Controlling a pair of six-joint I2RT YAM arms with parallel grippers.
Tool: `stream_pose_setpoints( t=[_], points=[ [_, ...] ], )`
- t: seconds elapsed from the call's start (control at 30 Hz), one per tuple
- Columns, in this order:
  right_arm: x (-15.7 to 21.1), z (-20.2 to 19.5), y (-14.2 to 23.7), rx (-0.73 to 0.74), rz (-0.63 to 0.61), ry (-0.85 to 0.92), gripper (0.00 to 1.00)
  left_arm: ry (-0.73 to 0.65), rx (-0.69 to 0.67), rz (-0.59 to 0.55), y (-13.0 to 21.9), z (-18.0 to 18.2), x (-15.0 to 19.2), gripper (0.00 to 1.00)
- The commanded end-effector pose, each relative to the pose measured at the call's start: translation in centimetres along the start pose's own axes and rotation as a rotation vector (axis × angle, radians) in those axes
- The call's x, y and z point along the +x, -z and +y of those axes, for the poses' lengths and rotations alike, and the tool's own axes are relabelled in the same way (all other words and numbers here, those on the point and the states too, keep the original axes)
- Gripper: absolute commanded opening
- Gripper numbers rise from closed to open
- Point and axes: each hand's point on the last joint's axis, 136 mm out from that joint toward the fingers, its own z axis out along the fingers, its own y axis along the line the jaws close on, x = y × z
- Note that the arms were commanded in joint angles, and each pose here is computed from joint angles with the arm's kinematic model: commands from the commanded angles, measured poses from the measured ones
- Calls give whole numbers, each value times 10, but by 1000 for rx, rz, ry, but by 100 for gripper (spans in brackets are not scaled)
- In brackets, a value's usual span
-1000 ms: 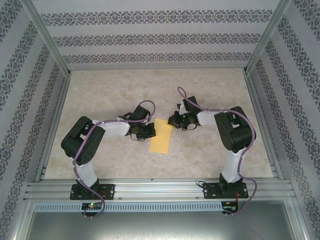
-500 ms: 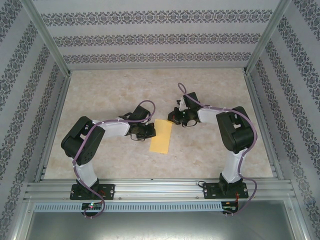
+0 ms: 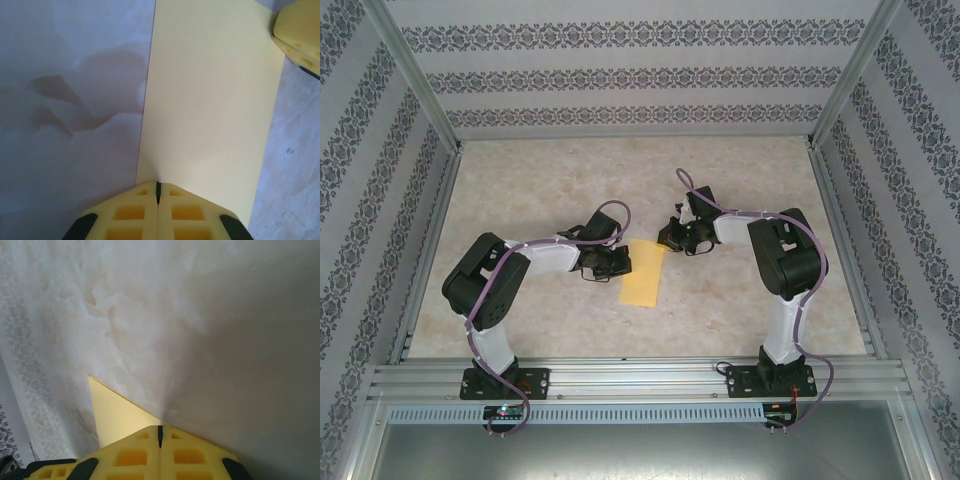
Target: Fold a paper plane with a square sheet of paper (pick it up from the middle)
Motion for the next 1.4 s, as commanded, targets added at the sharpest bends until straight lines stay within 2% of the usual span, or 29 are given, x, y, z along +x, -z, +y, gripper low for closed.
stream_pose_setpoints(
  t=[0.0,0.13,0.2,0.63,0.77,0.93,1.07,1.17,1.37],
  points=[
    [-2,5,9,2,-4,-7,4,50,-191,157,-13,54,48,0],
    [-11,29,25,-30,-31,38,4,51,-191,158,-13,54,48,0],
    [-13,29,26,-19,-33,41,5,51,-190,156,-13,54,48,0],
    [-1,-22,-7,83,28,-49,5,47,-192,158,-12,54,49,0],
    [-4,1,6,23,12,-9,6,48,-195,158,-11,54,49,0],
    [-1,43,44,-46,-39,58,7,46,-200,148,-8,53,46,0],
    [37,54,54,-42,-47,90,7,48,-198,138,-7,52,46,0],
    [77,48,47,-2,-29,101,7,49,-197,135,-6,52,45,0],
    [140,38,29,-15,20,98,7,43,-185,136,-6,51,45,0]
  ],
)
